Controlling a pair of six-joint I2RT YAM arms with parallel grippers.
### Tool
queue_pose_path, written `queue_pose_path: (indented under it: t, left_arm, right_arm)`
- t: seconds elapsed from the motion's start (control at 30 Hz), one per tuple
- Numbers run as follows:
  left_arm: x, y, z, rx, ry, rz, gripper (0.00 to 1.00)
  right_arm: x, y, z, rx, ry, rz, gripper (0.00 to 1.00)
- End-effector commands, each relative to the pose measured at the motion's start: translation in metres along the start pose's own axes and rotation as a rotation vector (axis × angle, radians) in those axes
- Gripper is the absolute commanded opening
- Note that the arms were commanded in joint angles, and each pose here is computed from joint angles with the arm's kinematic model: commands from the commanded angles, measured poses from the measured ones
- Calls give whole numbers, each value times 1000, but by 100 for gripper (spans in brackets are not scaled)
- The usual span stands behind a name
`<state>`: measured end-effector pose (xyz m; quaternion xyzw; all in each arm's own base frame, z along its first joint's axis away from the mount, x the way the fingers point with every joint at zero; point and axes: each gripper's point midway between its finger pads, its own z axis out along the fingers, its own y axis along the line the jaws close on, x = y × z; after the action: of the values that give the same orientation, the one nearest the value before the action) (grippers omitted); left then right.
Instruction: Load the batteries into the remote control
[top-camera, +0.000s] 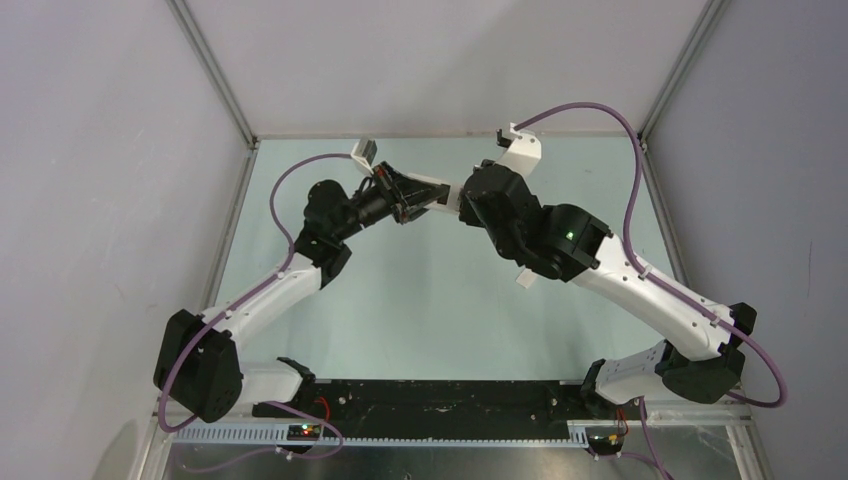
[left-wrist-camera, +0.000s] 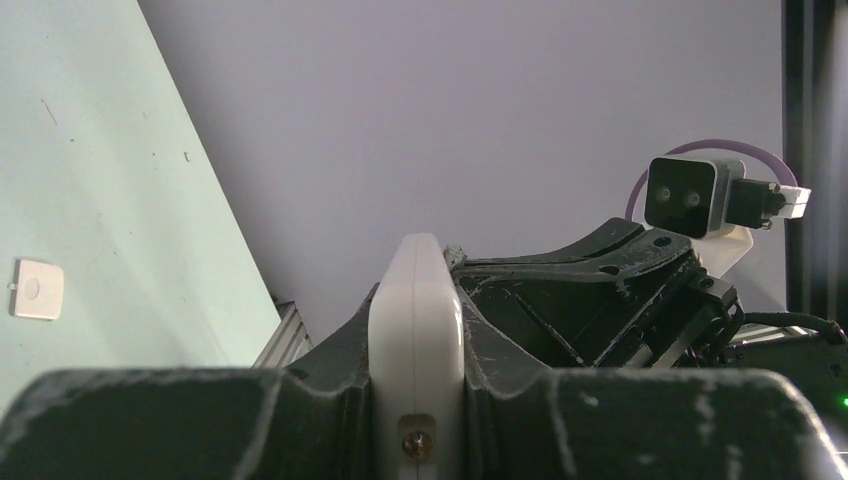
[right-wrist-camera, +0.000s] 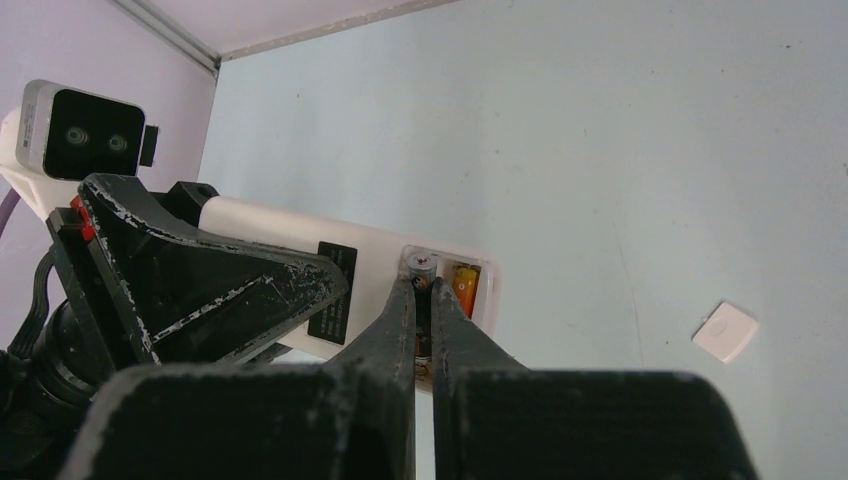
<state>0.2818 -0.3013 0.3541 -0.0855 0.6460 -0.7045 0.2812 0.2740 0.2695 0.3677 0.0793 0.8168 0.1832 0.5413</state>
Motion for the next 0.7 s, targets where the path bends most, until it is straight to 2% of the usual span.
queue_pose_path:
  t: [0.0, 0.13, 0.67]
  left_arm:
    - [-10, -31, -2, 107, -50, 45, 0]
    - [-10, -30, -2, 106, -50, 47, 0]
    - [-8, -21, -3, 90, -43, 41, 0]
  right_arm:
    - [10, -6, -6, 19, 43, 25, 0]
    - [10, -12, -4, 50, 45, 35, 1]
    - [4, -22, -2, 126, 26, 6, 21]
